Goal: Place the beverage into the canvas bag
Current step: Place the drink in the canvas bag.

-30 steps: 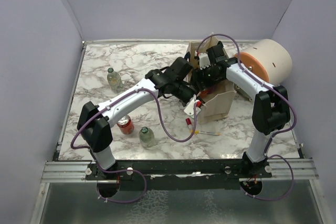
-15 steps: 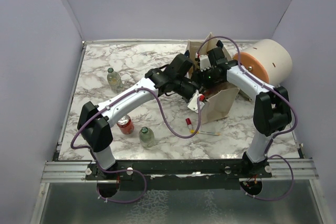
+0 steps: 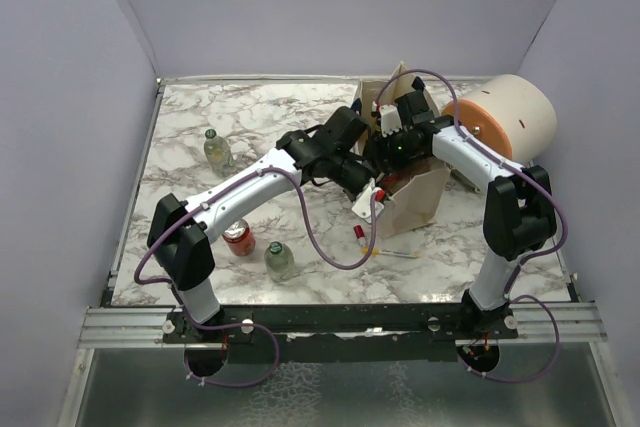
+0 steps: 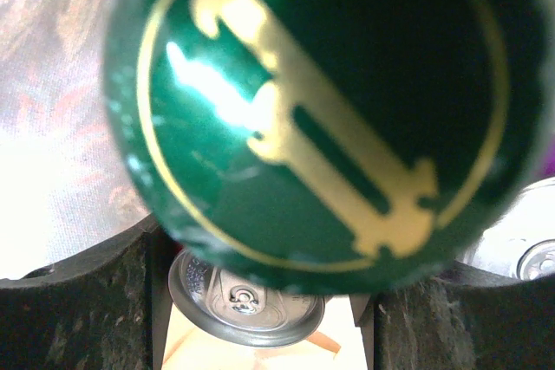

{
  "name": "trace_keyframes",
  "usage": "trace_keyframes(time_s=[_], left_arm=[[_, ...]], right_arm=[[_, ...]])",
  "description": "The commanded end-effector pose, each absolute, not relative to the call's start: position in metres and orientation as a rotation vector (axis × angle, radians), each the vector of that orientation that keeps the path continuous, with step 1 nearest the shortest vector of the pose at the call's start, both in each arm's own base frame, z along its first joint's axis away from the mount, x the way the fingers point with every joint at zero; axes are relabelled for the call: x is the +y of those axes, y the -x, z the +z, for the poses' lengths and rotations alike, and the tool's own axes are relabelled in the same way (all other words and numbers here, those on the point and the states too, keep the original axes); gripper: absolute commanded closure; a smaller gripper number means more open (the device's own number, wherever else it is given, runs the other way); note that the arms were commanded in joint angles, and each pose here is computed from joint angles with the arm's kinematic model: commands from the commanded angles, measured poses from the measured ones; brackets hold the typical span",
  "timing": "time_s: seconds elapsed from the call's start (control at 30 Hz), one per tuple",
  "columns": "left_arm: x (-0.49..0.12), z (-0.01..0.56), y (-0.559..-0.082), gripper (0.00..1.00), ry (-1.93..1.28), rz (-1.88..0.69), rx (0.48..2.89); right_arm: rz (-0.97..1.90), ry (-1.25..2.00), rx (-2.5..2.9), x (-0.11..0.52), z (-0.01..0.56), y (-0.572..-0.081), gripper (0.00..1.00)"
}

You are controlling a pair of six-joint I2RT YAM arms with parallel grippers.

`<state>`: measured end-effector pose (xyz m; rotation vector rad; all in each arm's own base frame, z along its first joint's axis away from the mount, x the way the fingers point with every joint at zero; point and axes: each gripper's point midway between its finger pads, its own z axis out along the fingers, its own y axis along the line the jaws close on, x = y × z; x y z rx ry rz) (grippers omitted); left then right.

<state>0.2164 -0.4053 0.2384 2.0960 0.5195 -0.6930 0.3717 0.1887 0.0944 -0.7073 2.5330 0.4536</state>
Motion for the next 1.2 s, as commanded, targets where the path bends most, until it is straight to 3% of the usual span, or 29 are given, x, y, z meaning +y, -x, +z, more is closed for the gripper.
trace_keyframes(time_s=[0.0,0.27,0.83,1.17], left_arm=[[-0.399,0.239,-0.201,1.0,-2.12,-0.726,0.438],[-0.403,0.228,-0.202,1.0,-2.135,-0.752,0.45],[-0.402,0.212,-0.205,1.0,-2.152,-0.765,0.436],[-0.396,0.195,-0.204,1.0,-2.18,-0.79,0.417]], right_arm=[[0.556,0.743,2.485,0.201,0.108,-0.367,0.46],[0.577,0.738,2.47,0.205,0.117,-0.371,0.23],[0.609,0.726,2.447,0.208,0.14,-0.37,0.09],[0.574,0.743,2.413,0.201,0.158,-0.376,0.08]])
